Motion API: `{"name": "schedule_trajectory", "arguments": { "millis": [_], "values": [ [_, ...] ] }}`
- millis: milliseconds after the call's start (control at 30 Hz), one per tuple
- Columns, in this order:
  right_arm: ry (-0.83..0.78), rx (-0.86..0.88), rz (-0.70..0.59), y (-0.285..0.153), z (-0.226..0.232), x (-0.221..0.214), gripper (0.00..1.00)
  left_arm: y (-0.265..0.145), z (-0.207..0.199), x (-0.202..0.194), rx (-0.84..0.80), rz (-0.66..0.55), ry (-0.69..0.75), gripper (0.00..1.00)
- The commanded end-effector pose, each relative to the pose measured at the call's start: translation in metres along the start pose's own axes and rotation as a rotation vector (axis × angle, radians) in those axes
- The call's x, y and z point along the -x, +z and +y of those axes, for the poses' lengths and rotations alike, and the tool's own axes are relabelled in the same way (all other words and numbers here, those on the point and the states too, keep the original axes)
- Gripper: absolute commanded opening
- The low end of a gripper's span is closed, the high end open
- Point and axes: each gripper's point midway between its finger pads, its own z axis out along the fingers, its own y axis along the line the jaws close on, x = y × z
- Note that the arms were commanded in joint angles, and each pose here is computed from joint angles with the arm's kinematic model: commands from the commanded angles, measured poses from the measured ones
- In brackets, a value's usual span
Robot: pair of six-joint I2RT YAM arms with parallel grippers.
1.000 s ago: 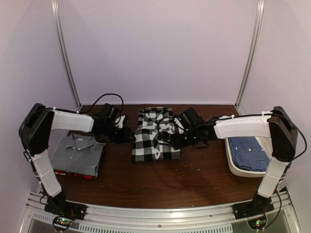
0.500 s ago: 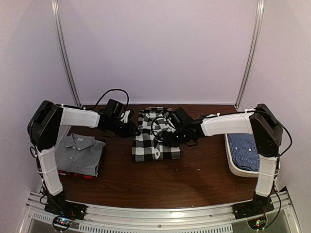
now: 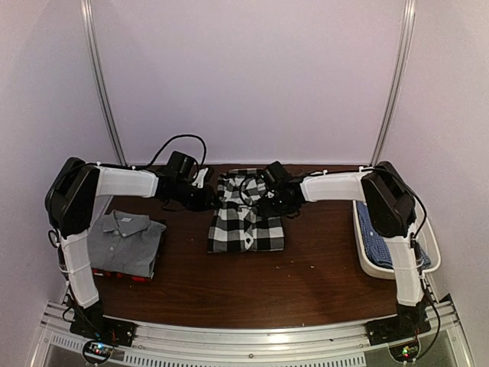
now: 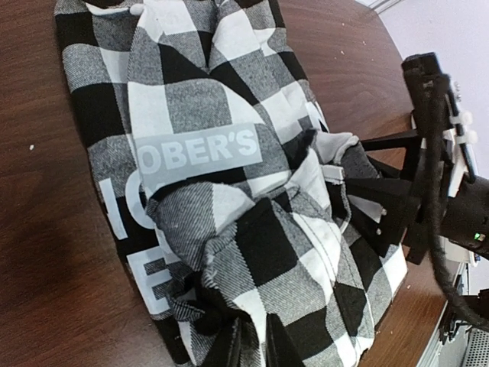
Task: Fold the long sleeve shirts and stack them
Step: Adjust the 2/3-rectangle-folded shirt at the center of the board, then smooth out the 2/3-rectangle-folded shirt at the center of the board.
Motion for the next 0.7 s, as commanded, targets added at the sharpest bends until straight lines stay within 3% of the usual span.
{"name": "schedule_trajectory", "arguments": {
  "millis": [0, 100, 333, 667],
  "values": [
    [-0.006, -0.018, 0.026, -0.005, -0.009, 0.004, 0.72, 0.002, -0.001, 0.01, -0.02, -0.026, 0.035, 0.13],
    [-0.005, -0.035, -0.011, -0.025, -0.014, 0.02, 0.76, 0.002, 0.0, 0.008, -0.016, -0.022, 0.032, 0.13],
    [0.049, 0.038, -0.114, -0.093, -0.013, 0.049, 0.75, 0.001, 0.002, 0.009, 0.0, -0.024, 0.031, 0.13],
    [0.206, 0.574, -0.078, -0.114, 0.058, 0.007, 0.75, 0.001, 0.001, 0.011, -0.003, -0.027, 0.032, 0.12]
  ]
}}
